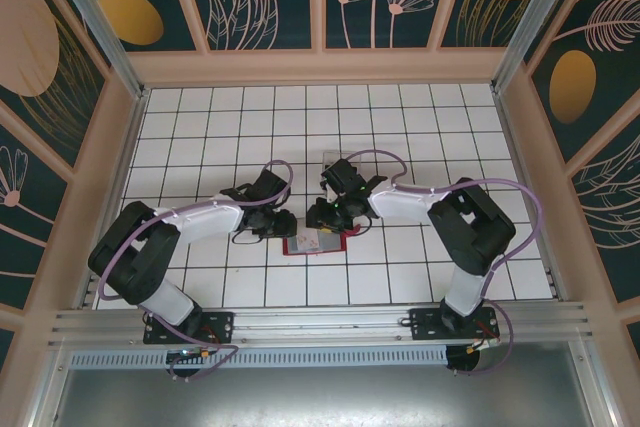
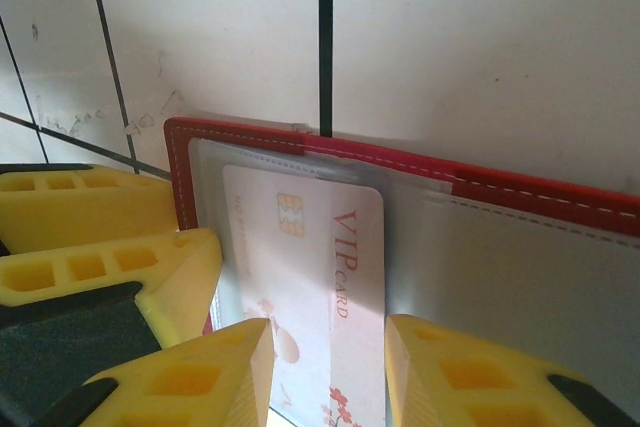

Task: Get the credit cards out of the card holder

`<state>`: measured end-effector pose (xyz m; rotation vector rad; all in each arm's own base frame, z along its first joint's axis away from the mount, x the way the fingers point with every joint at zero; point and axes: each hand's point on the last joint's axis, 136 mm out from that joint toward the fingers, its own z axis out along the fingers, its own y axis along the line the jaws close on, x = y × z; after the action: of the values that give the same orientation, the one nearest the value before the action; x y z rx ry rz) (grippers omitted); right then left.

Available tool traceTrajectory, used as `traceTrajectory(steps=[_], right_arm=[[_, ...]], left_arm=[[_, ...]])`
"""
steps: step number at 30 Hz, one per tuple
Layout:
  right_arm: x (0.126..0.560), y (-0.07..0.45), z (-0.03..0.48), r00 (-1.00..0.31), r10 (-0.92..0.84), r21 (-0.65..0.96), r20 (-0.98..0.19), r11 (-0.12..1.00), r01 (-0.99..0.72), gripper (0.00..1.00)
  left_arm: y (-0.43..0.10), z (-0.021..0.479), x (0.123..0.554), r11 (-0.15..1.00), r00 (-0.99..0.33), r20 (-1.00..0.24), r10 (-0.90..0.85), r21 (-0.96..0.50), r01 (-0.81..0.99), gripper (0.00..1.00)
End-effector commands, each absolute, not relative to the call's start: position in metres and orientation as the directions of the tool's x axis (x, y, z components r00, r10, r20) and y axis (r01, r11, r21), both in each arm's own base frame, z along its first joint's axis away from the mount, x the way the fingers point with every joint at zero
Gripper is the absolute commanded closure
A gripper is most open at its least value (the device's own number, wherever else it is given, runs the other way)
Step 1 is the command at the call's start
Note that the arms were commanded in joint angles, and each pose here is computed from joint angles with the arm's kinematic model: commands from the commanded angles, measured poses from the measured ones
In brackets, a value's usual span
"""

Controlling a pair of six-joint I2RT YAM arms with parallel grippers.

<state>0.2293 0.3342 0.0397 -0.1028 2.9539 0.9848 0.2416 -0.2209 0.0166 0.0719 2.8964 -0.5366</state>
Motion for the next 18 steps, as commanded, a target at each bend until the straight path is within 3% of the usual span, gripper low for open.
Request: traceTrajectory(steps=[1, 18], right_arm=[[0.226, 0.332, 0.029, -0.997, -0.077, 0.596, -0.03, 0.799, -0.08, 0.66], [0.216, 0.335, 0.017, -0.997, -0.078, 0.649, 0.007, 0.758, -0.055, 0.77]], left_arm=[[-0.202, -0.002, 0.228, 0.965, -0.989, -0.144, 0.043, -0.252, 0.078, 0.65], [-0.206, 0.001, 0.231, 0.966, -0.988, -0.146, 0.054, -0.242, 0.089, 0.66]])
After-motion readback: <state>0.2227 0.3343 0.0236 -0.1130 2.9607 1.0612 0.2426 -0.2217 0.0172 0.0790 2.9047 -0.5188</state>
